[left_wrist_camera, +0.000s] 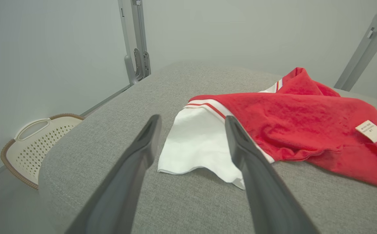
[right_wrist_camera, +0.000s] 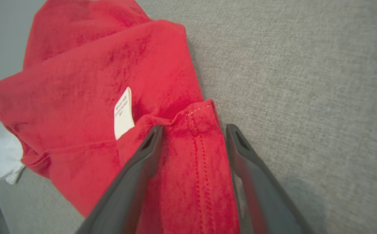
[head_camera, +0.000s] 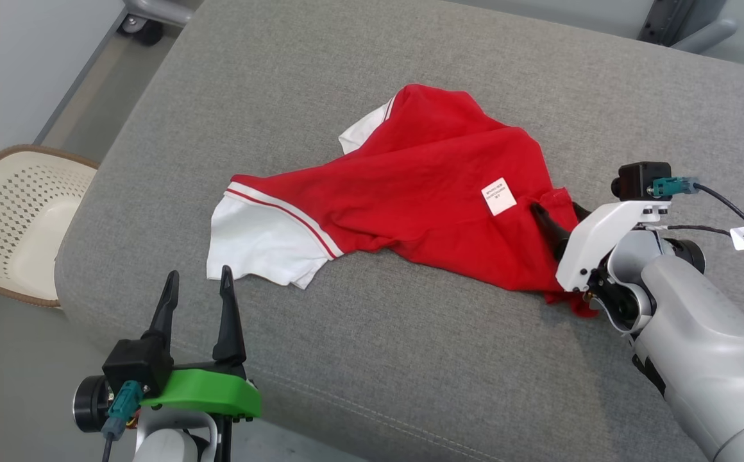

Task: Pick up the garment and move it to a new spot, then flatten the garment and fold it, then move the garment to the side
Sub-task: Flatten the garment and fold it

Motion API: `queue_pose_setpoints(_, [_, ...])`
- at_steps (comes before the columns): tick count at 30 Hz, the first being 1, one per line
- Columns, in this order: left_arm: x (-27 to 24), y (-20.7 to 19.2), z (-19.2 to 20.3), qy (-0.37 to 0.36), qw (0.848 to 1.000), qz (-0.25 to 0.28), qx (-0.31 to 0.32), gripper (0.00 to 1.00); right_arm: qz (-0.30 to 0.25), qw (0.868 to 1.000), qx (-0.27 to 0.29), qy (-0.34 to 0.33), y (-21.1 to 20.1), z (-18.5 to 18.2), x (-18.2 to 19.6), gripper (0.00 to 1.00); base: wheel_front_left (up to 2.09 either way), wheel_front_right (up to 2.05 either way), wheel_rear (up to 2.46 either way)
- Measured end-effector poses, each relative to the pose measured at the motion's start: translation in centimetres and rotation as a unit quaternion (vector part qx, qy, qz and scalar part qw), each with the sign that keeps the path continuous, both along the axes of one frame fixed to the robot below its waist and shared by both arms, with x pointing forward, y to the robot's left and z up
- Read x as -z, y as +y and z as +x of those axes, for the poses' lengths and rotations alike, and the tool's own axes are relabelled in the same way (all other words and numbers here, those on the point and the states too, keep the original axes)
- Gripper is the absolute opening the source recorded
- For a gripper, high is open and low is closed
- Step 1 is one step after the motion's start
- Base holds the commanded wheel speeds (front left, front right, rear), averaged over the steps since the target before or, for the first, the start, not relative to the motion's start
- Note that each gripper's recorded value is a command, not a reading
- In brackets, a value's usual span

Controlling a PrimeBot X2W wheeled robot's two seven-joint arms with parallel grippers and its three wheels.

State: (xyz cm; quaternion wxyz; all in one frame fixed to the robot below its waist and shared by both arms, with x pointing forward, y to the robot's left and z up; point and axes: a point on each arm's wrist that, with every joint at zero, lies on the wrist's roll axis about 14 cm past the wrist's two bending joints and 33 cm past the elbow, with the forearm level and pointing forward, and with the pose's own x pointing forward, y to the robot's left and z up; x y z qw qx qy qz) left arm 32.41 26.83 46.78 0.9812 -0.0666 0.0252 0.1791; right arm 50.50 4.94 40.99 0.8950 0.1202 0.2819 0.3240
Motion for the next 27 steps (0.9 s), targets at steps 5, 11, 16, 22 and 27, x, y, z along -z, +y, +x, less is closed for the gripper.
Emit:
queue_pose_setpoints(5, [-0.1,0.0,0.1,0.0,1.0,0.0,-0.001,1.0,0.002,1.0,0.002,-0.005,-0.3,0.4,0.1,0.0,0.0,0.0,0.0])
queue_pose_setpoints(11, [-0.2,-0.6,0.7,-0.004,1.0,0.0,0.011,1.0,0.012,0.999,0.015,-0.047,-0.9,1.4,-1.5,0.0,0.0,0.0,0.0])
queue_pose_setpoints(16, [-0.3,-1.5,1.5,-0.008,1.0,0.0,0.027,1.0,0.025,0.993,0.038,-0.108,-2.4,3.3,-4.4,0.0,0.0,0.0,0.0])
queue_pose_setpoints(22, [-0.7,-2.9,2.5,-0.017,0.998,0.0,0.053,1.0,0.042,0.976,0.073,-0.199,-4.7,5.9,-9.2,0.0,0.0,0.0,0.0])
queue_pose_setpoints(27, [-0.9,-4.1,3.3,-0.023,0.997,-0.002,0.075,1.0,0.05,0.96,0.069,-0.269,-5.9,6.3,-13.1,0.0,0.0,0.0,0.0])
